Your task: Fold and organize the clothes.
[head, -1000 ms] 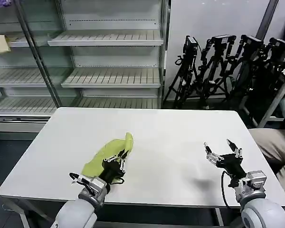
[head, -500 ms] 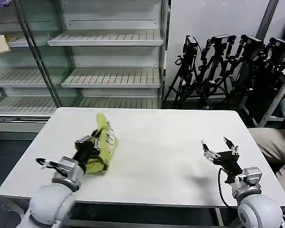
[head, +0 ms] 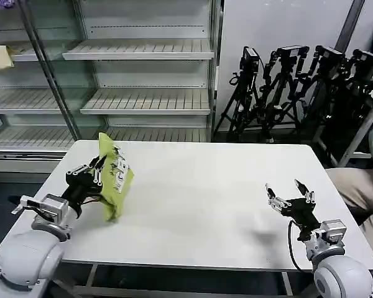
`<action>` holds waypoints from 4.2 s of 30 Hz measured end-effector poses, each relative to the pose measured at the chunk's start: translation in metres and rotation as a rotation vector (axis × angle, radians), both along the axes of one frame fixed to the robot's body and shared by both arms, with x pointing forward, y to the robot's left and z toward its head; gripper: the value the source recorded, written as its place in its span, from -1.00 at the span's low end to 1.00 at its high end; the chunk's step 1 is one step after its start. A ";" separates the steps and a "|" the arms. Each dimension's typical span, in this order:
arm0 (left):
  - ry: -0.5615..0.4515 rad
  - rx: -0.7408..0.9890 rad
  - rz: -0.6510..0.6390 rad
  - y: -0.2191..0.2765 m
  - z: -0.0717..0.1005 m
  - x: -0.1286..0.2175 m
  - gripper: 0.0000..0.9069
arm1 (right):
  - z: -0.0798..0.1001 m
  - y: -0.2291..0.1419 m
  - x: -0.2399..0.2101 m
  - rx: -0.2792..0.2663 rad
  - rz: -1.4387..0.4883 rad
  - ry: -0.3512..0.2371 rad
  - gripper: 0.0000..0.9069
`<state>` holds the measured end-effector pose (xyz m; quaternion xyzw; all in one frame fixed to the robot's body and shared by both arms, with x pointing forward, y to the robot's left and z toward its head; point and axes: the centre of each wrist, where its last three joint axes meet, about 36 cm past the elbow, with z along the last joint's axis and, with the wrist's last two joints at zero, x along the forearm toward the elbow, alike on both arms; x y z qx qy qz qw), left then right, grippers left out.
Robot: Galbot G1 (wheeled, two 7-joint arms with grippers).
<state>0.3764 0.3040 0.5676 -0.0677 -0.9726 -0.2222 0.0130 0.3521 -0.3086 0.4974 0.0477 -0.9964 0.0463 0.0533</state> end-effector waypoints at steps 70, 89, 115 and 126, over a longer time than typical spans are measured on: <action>0.379 -0.627 -0.025 -0.193 -0.078 0.029 1.00 | 0.034 -0.002 0.041 -0.046 0.076 -0.088 1.00; 0.240 -0.708 -0.100 -0.171 -0.057 0.050 1.00 | 0.033 0.006 0.055 -0.057 0.073 -0.116 1.00; -0.131 -0.106 -0.099 0.034 -0.087 0.051 1.00 | 0.001 0.035 0.081 -0.097 0.078 -0.132 1.00; -0.227 0.090 -0.044 0.048 -0.085 0.045 1.00 | -0.002 0.034 0.075 -0.107 0.062 -0.131 1.00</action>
